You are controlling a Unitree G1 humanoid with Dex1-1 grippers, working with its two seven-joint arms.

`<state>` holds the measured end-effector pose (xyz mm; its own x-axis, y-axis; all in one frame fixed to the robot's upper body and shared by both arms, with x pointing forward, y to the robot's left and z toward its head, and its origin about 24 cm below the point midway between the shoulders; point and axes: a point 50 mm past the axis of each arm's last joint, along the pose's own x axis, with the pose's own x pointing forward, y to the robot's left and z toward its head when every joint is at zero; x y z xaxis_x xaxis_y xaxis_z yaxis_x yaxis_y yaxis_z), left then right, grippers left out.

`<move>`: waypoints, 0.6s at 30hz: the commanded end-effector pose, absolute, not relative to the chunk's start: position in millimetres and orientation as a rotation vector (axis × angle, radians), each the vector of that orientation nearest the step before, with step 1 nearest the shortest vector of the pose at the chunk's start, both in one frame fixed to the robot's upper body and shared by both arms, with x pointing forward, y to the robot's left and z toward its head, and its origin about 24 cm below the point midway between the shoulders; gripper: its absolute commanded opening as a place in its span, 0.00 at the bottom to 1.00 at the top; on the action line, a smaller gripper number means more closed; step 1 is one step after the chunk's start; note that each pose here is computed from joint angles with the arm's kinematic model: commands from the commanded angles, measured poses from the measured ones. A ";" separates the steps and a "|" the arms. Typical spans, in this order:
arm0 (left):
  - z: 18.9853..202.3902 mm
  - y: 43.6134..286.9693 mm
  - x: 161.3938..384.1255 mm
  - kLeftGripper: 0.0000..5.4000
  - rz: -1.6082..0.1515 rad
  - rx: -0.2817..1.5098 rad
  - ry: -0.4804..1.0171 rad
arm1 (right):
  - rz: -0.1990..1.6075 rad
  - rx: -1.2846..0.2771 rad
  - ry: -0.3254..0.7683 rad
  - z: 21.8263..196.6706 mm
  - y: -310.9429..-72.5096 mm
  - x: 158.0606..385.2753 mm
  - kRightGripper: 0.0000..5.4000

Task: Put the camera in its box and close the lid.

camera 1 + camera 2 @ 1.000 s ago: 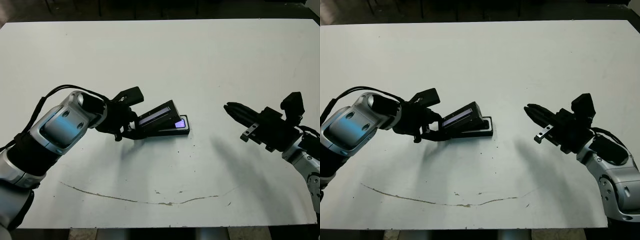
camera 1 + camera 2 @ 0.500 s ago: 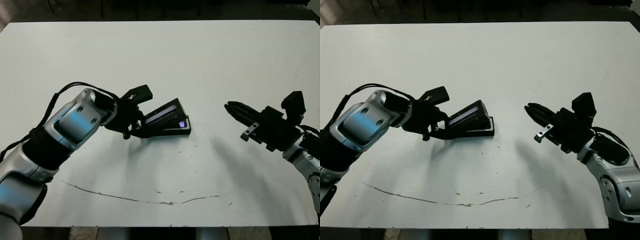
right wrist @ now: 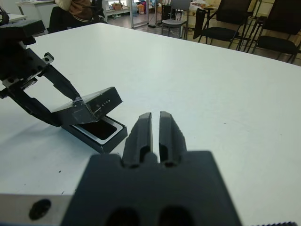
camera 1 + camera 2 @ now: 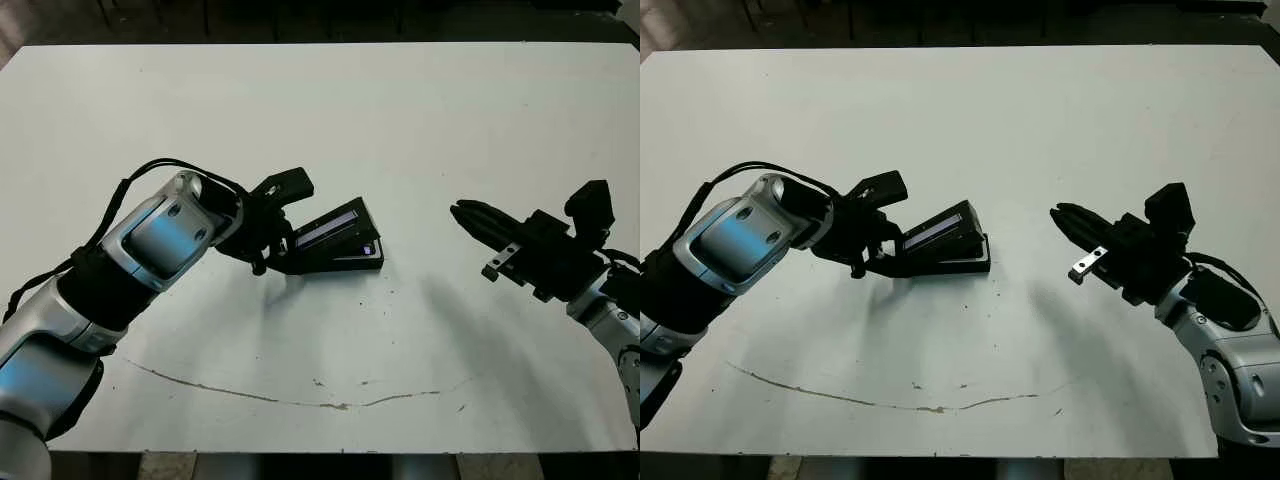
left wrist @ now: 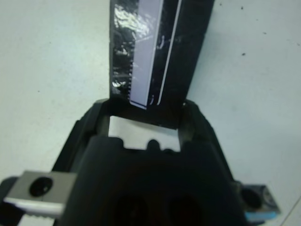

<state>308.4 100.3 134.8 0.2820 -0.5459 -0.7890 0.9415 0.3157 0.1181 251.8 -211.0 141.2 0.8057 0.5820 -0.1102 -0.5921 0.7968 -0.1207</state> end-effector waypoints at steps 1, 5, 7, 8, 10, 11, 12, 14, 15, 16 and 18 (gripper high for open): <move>120.1 77.4 298.0 0.46 -1.233 0.637 0.739 | 0.616 -0.157 0.097 137.6 -214.6 248.9 0.00; 121.6 74.6 299.2 0.46 -1.264 0.659 0.734 | 0.620 -0.160 0.088 139.4 -215.5 249.1 0.00; 122.7 71.6 299.9 0.46 -1.274 0.680 0.723 | 0.621 -0.159 0.083 140.2 -215.9 249.2 0.00; 123.3 70.5 300.1 0.46 -1.280 0.688 0.716 | 0.621 -0.158 0.082 140.4 -216.1 249.3 0.00; 124.7 67.6 299.7 0.46 -1.298 0.707 0.691 | 0.614 -0.169 0.080 141.8 -216.0 249.0 0.00; 125.1 66.2 299.5 0.46 -1.306 0.715 0.679 | 0.612 -0.169 0.079 142.2 -216.1 248.9 0.00; 125.1 64.3 299.1 0.46 -1.316 0.725 0.669 | 0.608 -0.173 0.079 143.0 -216.3 248.5 0.00; 124.1 60.9 298.8 0.46 -1.326 0.734 0.664 | 0.601 -0.180 0.078 144.2 -216.5 247.9 0.00; 123.1 59.0 298.6 0.46 -1.327 0.735 0.666 | 0.597 -0.180 0.079 144.2 -216.8 247.7 0.00; 122.3 57.3 298.3 0.46 -1.330 0.739 0.661 | 0.594 -0.178 0.081 144.0 -217.2 247.5 0.00; 119.9 53.7 297.8 0.46 -1.343 0.765 0.645 | 0.591 -0.178 0.085 143.7 -217.6 247.1 0.00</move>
<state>312.9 87.9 136.0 0.2599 -0.5301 -0.8071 0.9640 0.1907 0.1852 249.9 -213.0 149.5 0.8181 0.5687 -0.0855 -0.5749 0.8043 -0.1505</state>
